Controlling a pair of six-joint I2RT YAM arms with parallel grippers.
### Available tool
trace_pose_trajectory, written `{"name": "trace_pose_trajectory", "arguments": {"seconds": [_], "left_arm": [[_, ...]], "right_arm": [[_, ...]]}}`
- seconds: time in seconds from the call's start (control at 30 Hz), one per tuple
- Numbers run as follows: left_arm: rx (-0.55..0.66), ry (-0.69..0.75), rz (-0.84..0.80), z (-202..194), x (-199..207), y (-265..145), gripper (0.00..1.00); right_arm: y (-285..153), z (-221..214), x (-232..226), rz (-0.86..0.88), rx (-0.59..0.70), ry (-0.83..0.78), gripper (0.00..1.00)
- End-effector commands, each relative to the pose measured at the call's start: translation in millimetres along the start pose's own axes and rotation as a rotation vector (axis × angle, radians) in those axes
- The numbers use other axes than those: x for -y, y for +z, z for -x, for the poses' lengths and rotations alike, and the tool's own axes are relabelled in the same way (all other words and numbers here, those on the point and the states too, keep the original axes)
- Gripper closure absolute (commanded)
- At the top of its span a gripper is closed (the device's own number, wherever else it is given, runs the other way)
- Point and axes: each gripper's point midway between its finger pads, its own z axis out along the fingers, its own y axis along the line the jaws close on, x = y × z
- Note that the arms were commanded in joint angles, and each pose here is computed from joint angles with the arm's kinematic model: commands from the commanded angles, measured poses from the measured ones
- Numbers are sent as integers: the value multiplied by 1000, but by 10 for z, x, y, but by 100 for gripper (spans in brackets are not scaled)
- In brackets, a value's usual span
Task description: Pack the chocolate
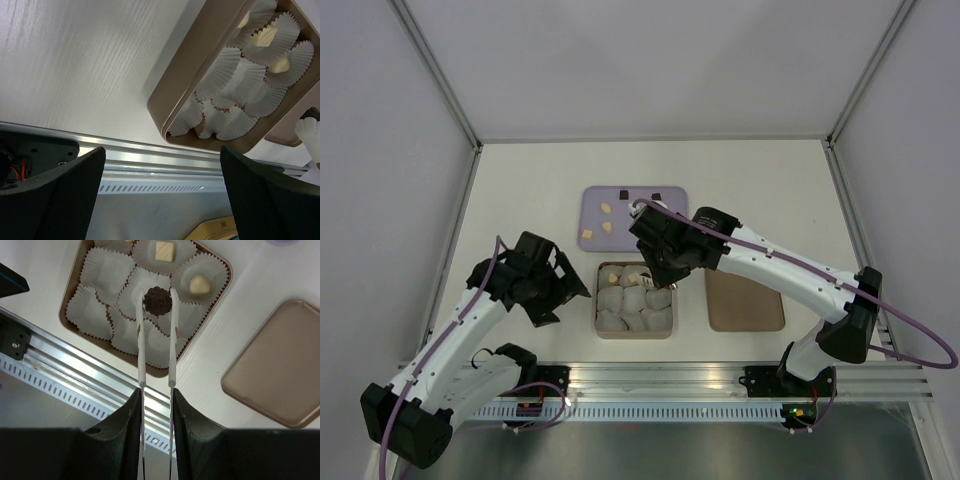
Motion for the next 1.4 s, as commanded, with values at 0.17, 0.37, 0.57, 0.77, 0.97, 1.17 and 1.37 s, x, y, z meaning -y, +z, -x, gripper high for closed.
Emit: {"name": "trace_pose_trajectory", "arguments": {"seconds": [0.17,0.37,0.57,0.77,0.97,1.17,1.37], "left_arm": [[-86,0,14,-129,-2,-53,0],[-87,7,17,-151,-36,-82,0],[-83,-7,11,-179,-70,-102,0],[-68,-24,1,-173,-69,-129,0],[-75,-19,9,-178,-79,-124,1],[-78,6,3,-150,-18,-175,1],[-83,10,1,-140,13,-195,0]], "right_arm": [[29,-312,106,-94,-102,20,81],[101,-442,126,-95,-149,-12,81],[141,-525,132,-92,-179,-38,81],[239,-551,91,-92,-203,-75,81],[362,-499,44,-98,-197,-73,81],[447,-470,71,-136,-197,-72,81],[502,-416,80,-155,-170,-58,80]]}}
